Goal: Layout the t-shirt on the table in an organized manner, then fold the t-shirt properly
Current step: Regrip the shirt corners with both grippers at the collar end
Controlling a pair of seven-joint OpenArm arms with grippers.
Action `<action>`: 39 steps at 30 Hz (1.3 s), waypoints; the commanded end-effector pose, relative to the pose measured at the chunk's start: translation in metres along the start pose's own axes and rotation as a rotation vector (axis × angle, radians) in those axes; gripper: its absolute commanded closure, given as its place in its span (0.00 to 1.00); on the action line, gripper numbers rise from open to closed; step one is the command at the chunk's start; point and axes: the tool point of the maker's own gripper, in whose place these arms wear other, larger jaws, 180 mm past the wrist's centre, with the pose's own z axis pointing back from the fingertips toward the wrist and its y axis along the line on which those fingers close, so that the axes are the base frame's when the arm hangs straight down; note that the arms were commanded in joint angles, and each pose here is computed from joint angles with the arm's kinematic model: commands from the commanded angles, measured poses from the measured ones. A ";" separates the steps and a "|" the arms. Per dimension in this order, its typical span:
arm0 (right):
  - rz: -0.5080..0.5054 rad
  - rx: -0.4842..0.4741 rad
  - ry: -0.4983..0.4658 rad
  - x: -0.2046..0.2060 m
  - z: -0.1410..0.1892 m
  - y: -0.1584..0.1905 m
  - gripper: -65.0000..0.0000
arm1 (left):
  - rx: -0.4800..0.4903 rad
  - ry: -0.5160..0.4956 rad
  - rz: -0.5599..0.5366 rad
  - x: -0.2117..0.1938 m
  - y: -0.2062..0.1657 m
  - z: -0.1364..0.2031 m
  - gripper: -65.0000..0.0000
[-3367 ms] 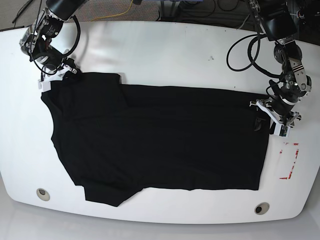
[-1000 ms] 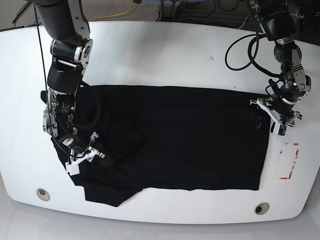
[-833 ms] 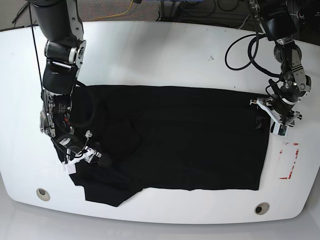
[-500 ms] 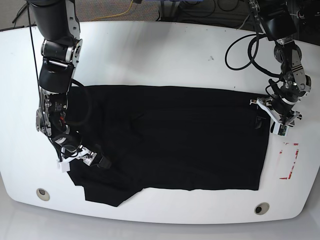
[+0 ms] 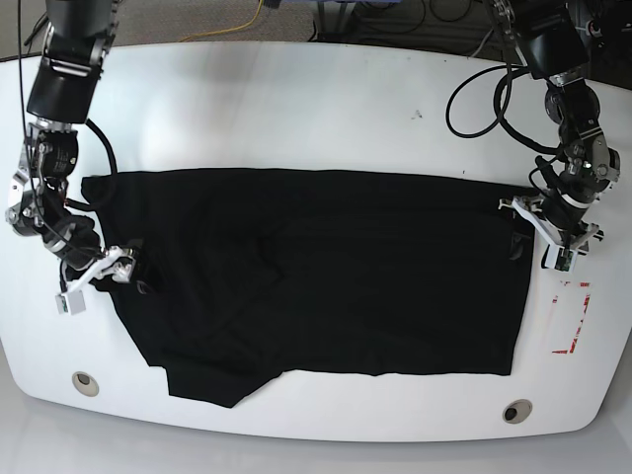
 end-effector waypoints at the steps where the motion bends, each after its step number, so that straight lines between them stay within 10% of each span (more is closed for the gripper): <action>1: 0.015 -0.042 -0.041 0.009 0.021 -0.011 0.02 | 0.027 -0.099 -0.025 0.034 0.011 0.005 0.47; 12: 0.067 -0.292 0.011 -0.039 0.062 -0.073 0.02 | 0.026 -0.189 -0.021 0.049 0.011 0.007 0.47; 39: 0.174 -0.413 0.144 -0.103 0.072 -0.099 0.02 | 0.027 -0.192 -0.023 0.049 0.011 0.008 0.47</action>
